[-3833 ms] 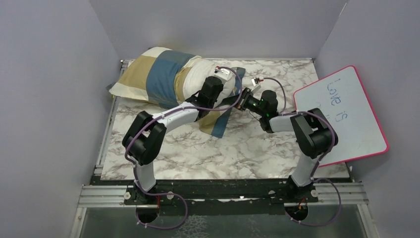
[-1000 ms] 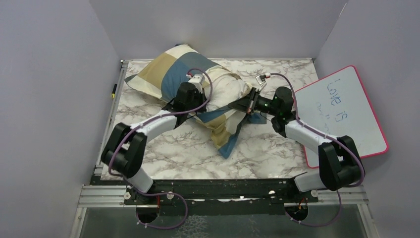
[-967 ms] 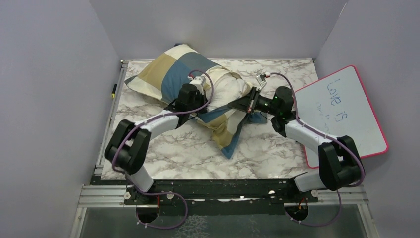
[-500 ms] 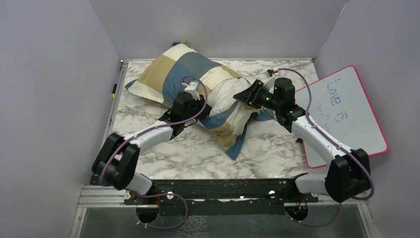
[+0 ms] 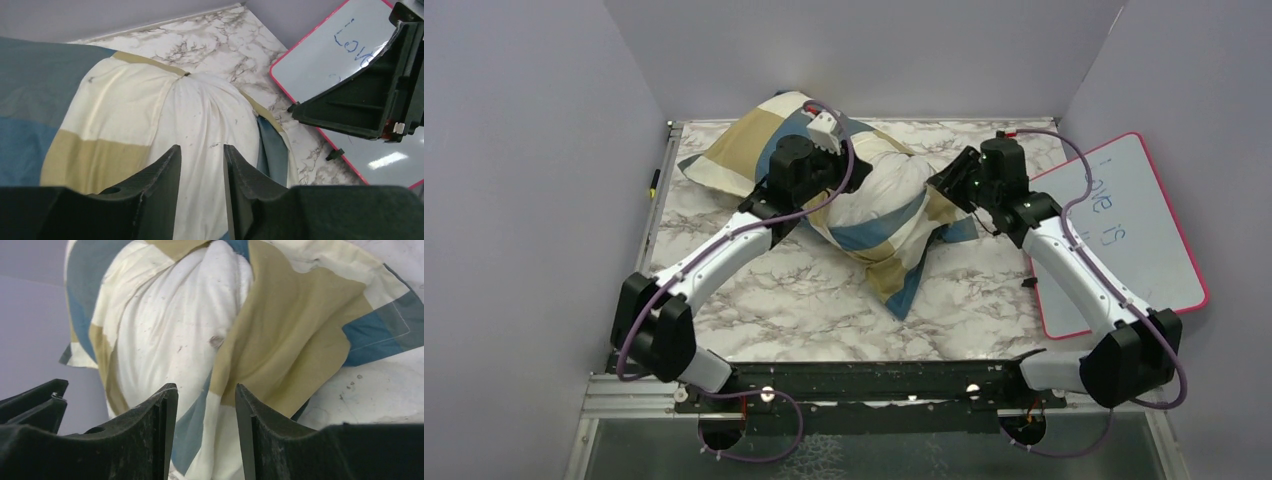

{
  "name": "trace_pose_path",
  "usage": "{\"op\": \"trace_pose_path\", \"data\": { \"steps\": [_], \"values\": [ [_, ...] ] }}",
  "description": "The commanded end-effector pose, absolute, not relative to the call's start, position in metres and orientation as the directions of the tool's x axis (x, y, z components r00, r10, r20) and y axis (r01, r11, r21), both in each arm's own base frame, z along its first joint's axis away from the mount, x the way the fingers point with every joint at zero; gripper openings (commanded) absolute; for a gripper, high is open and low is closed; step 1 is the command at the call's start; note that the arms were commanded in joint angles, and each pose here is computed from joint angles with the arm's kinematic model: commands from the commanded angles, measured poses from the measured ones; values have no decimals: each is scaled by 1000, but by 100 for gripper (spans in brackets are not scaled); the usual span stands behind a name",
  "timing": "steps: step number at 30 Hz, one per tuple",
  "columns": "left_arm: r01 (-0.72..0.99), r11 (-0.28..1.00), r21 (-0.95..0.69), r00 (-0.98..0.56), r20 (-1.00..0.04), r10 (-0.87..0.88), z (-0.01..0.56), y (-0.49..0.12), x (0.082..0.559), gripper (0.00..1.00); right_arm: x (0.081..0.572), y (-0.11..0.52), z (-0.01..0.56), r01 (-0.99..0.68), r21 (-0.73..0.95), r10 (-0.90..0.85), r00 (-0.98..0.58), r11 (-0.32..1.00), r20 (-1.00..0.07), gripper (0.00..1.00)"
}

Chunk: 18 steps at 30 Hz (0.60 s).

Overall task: Put the pillow into the pillowcase
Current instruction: Stuff the pillow into the pillowcase.

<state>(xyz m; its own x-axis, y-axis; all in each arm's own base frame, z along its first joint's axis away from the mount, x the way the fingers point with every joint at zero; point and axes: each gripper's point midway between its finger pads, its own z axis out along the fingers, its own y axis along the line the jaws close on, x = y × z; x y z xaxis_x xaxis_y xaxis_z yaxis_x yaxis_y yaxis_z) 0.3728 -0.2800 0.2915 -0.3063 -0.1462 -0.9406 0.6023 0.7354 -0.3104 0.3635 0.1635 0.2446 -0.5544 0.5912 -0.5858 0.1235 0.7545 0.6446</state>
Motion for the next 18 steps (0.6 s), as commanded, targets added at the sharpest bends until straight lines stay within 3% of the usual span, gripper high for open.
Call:
{"op": "trace_pose_path", "data": {
  "steps": [1, 7, 9, 12, 18],
  "values": [
    [688, 636, -349, -342, -929, -140, 279, -326, 400, 35, 380, 151, 221, 264, 587, 620, -545, 765, -564, 49],
    [674, 557, -486, -533, -842, -89, 189, -371, 418, 26, 393, 157, 187, 297, 549, 602, -590, 781, -538, 45],
    [635, 608, -476, -572, -819, -45, 146, -372, 419, 23, 398, 159, 184, 263, 538, 573, -597, 801, -561, 34],
    [559, 683, -470, -647, -762, 5, 83, -358, 409, 21, 405, 170, 196, 153, 550, 517, -608, 821, -603, 2],
    [424, 858, -290, -720, -683, 124, -1, -311, 384, 17, 416, 166, 301, -26, 546, 482, -435, 837, -760, 0]
  ]
}}
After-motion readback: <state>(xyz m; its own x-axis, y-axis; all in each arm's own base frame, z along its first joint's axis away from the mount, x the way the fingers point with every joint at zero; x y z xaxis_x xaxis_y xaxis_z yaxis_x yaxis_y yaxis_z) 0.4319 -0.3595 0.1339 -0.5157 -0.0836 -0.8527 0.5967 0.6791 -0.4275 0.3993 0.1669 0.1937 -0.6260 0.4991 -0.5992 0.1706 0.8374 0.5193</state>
